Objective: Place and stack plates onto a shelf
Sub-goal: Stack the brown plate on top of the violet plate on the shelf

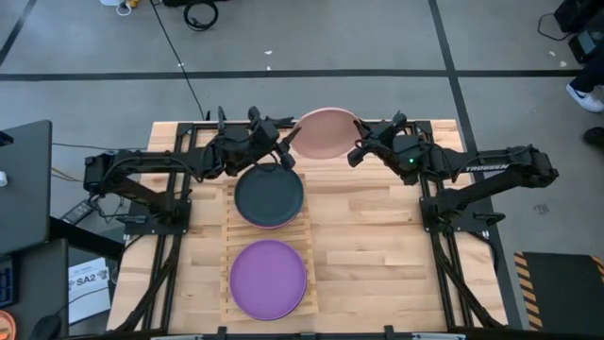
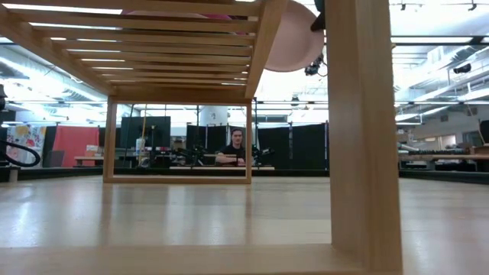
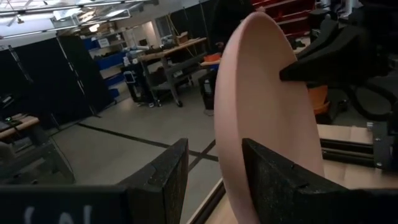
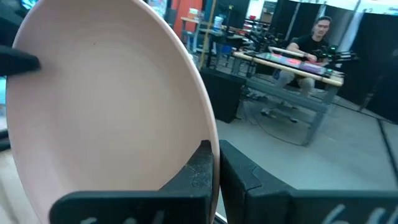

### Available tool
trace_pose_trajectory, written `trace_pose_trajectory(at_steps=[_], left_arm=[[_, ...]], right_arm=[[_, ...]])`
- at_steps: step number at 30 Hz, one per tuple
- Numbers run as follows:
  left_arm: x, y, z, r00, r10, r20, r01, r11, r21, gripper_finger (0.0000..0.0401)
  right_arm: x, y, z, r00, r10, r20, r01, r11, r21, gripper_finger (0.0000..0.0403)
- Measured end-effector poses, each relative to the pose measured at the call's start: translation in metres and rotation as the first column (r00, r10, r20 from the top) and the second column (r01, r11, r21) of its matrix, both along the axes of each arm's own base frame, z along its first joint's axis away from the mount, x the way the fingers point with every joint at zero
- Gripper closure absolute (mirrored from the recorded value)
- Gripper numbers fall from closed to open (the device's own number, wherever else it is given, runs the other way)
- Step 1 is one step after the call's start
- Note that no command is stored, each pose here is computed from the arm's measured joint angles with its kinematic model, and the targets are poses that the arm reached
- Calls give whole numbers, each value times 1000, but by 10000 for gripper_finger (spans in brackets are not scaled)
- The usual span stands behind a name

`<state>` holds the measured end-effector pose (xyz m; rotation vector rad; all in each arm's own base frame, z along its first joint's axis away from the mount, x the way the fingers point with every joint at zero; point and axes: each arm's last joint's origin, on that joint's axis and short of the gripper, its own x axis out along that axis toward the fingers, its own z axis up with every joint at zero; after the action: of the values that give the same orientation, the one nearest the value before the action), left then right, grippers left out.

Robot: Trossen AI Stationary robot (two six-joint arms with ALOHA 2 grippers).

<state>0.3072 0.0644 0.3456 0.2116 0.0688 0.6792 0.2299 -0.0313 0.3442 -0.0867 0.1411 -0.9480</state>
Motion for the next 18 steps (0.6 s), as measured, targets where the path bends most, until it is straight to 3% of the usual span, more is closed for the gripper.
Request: trace_pose_trajectory(at_steps=[9,18], left_arm=[[0,0,0,1000,12,2,-12,1000,0,257],[0,0,0,1000,23,5,-23,1000,-3,334]], right_arm=[[1,2,4,998,34,46,-34,999,0,386],[2,2,4,998,35,56,-35,999,1,380]])
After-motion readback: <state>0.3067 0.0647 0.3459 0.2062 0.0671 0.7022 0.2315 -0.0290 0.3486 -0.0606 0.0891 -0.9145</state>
